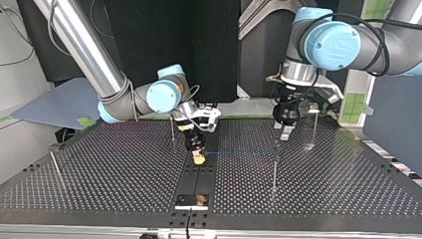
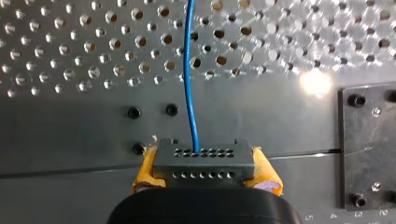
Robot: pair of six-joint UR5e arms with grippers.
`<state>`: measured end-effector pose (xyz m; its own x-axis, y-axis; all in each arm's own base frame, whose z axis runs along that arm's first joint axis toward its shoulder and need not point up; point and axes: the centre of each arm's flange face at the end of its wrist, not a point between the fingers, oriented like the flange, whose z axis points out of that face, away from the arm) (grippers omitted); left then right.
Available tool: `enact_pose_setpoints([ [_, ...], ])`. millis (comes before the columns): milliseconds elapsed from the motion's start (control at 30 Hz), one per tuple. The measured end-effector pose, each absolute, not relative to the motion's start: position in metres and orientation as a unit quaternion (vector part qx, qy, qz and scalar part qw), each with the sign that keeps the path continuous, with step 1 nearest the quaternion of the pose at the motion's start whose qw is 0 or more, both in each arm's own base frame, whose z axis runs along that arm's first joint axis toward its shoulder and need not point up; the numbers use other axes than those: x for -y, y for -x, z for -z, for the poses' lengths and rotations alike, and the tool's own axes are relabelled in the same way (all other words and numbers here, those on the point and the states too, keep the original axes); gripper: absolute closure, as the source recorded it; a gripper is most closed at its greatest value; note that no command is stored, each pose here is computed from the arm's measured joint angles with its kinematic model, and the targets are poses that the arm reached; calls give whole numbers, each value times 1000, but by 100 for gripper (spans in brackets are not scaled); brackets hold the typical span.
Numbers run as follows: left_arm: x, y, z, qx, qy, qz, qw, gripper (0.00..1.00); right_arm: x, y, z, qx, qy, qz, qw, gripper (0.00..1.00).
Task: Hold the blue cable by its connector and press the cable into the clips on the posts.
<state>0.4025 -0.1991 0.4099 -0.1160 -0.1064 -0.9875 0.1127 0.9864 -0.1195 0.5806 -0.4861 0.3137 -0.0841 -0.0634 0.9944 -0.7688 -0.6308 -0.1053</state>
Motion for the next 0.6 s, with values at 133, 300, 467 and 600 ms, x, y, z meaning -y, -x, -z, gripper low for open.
enact_pose_setpoints([
  [133, 206, -402, -412, -733, 6, 97, 673, 0, 488, -578, -314, 337, -621, -654, 270, 100],
  [300, 217, -404, -412, -722, 14, 121, 681, 0, 490, -577, -314, 338, -620, -654, 271, 100],
  [467, 230, -410, -408, -721, 22, 141, 679, 0, 490, -577, -314, 337, -620, -655, 271, 100],
  [600, 240, -417, -413, -717, 31, 150, 680, 0, 490, -577, -314, 336, -620, -654, 272, 100],
])
